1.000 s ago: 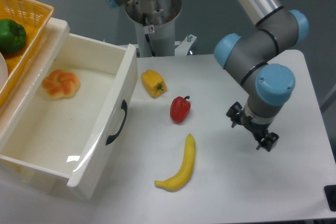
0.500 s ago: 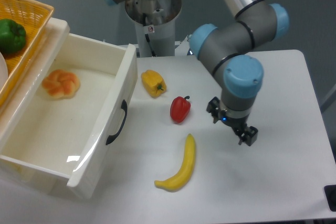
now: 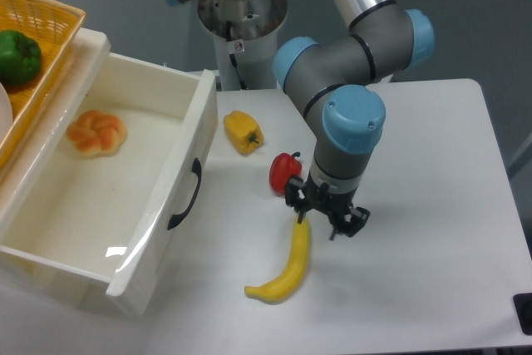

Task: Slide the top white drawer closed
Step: 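Lower the gripper to the front panel of the open white drawer, then push the drawer front with the gripper into the cabinet until shut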

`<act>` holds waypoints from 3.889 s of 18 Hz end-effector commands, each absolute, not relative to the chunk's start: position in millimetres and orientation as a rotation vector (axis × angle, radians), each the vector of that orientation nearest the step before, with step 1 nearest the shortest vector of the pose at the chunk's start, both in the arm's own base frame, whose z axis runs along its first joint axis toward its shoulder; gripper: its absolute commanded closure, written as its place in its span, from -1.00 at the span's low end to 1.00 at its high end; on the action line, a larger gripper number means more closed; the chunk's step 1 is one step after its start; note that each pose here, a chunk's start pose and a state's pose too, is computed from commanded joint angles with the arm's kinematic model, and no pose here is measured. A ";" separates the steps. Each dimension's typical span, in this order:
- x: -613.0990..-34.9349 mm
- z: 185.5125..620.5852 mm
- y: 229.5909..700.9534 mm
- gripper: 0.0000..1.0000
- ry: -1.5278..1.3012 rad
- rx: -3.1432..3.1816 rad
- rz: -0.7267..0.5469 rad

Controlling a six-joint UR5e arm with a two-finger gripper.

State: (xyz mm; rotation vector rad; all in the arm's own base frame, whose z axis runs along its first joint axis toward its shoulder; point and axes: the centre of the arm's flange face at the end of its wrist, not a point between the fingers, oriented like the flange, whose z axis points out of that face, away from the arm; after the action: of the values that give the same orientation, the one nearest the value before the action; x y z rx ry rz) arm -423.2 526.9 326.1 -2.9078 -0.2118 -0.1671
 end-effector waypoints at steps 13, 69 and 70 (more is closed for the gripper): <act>-378.0 337.1 527.4 1.00 -0.320 -2.724 -0.498; -267.7 356.2 551.3 1.00 -0.223 -2.704 -0.831; -266.1 355.7 551.1 1.00 -0.222 -2.705 -0.833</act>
State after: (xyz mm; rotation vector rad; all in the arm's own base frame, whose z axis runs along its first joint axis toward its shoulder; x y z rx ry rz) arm -266.1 551.1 355.7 -2.7048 -0.2219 -0.8329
